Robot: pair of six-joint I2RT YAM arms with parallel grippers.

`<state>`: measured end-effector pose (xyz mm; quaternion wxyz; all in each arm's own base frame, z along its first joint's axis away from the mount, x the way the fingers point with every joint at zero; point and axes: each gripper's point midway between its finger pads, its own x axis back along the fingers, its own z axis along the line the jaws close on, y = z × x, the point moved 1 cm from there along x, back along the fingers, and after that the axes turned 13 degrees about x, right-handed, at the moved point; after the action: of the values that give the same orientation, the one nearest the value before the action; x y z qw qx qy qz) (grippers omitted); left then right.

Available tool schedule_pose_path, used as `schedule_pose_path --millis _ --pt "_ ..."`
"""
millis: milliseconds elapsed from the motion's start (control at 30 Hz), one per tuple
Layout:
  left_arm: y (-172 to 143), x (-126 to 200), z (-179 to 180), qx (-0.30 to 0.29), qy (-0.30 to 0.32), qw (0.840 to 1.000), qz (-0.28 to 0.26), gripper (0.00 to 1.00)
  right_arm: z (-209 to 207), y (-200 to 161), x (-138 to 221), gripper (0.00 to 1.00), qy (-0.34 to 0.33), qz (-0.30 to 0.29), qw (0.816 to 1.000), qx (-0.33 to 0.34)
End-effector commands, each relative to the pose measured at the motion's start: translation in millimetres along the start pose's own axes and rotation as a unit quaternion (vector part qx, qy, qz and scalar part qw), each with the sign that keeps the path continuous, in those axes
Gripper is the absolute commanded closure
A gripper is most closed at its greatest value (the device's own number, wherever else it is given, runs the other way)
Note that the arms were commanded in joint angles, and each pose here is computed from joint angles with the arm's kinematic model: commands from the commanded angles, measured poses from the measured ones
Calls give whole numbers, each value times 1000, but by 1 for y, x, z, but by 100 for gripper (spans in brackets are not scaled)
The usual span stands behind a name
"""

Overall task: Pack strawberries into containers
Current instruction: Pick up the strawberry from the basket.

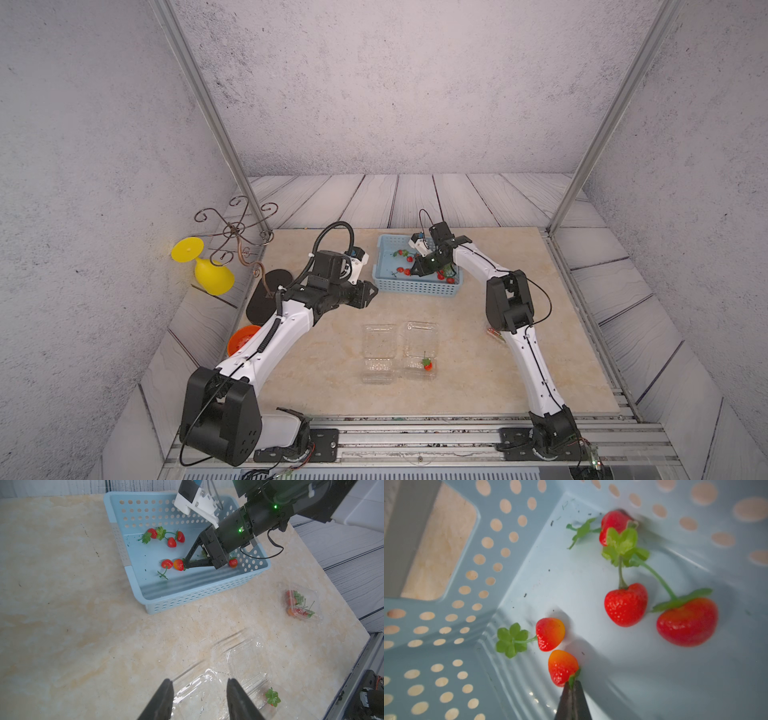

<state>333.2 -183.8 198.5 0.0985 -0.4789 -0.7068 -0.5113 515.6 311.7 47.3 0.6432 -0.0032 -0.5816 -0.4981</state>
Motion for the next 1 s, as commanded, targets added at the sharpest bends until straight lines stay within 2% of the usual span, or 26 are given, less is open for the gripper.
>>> schedule_pose_path --millis 0,300,567,733,833,967 --pt "9 9 -6 -9 -10 1000 -15 54 17 30 45 100 -14 -35 999 18" --pt "11 13 -8 -11 -13 1000 -23 54 37 46 89 100 -25 -69 997 37" --pt "14 18 -11 -13 -14 999 -31 54 67 42 128 100 -25 -81 996 40" --pt "17 21 -13 -11 -17 999 -38 54 112 15 154 100 -21 -85 995 43" --pt "19 24 -15 -11 -18 999 -44 54 147 -18 158 100 -10 -70 997 42" --pt "21 27 -16 -9 -16 999 -48 54 188 -76 151 100 8 -18 999 34"
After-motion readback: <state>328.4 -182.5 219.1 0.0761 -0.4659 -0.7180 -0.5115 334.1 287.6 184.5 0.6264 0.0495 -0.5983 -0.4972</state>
